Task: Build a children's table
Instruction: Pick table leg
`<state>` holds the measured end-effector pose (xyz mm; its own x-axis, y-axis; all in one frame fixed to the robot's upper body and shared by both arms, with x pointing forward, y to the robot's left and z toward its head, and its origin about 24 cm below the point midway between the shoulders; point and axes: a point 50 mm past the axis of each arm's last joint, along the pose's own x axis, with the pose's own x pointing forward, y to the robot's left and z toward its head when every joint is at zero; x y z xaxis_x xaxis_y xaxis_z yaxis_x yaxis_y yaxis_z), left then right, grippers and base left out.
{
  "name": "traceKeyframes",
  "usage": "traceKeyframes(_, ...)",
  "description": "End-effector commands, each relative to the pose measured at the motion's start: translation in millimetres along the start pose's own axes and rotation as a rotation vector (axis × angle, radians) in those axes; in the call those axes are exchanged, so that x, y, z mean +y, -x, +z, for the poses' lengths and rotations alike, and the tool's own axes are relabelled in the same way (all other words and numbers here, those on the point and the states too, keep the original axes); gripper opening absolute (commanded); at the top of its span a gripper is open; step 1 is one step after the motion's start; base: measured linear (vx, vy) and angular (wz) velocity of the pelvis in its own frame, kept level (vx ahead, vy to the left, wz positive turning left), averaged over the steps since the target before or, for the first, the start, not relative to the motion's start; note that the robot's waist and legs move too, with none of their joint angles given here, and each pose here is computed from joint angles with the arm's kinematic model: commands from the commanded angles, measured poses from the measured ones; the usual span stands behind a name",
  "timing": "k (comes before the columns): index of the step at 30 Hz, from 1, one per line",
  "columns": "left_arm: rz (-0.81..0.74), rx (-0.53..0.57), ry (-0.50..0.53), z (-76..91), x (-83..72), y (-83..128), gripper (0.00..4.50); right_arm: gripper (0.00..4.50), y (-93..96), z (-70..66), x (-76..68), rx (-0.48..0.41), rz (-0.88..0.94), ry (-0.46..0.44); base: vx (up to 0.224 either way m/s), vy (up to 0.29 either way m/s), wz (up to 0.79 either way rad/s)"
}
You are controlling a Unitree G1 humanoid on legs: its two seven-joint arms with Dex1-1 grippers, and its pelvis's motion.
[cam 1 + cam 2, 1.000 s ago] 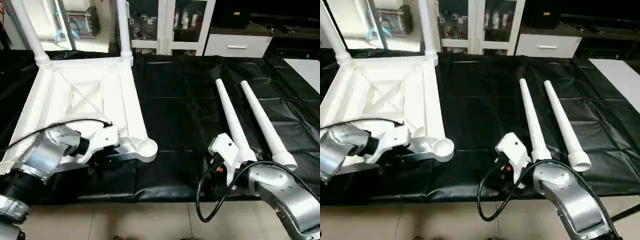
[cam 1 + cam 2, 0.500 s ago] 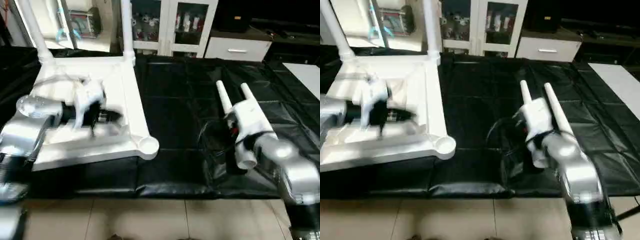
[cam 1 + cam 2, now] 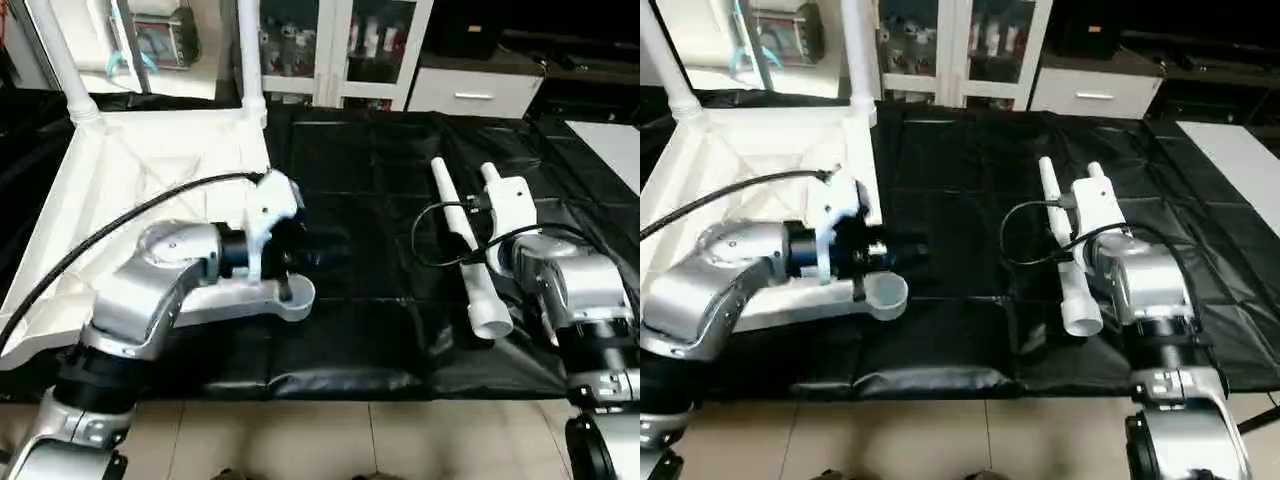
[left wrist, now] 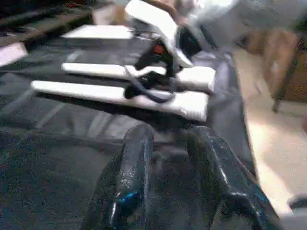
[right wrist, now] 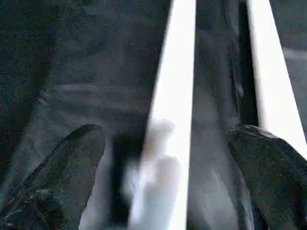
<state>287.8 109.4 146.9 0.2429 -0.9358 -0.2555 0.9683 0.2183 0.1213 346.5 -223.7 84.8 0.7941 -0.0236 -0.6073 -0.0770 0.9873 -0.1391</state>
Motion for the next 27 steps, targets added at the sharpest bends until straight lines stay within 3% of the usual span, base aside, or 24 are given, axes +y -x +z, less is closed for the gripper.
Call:
traceKeyframes(1, -0.060, 0.030, -0.033, 2.3, -9.1, -4.4, 1.46, 4.45, -1.0, -5.7, -4.8, 0.069, -0.005, -0.014, 0.000, 0.000, 0.00)
traceKeyframes(4, -0.053, 0.059, -0.068, 2.7, -11.3, -6.3, 1.46, 4.45, -3.5, -14.1, -2.2, 0.123, 0.037, -0.049, 0.000, 0.000, 0.00)
traceKeyframes(6, -0.021, 0.089, -0.105, 1.7, -10.3, -8.7, 1.46, 4.45, -6.2, -28.2, 1.6, 0.187, 0.084, -0.087, 0.000, 0.000, 0.00)
traceKeyframes(10, -0.024, 0.099, -0.096, 2.1, -10.6, -7.9, 1.46, 4.28, -7.2, -39.5, 2.3, 0.228, 0.095, -0.109, 0.000, 0.000, 0.00)
traceKeyframes(27, -0.023, 0.108, -0.117, 6.7, -8.3, -4.1, 1.46, 2.71, -7.9, -34.2, -1.8, 0.206, 0.069, -0.159, 0.000, 0.000, 0.00)
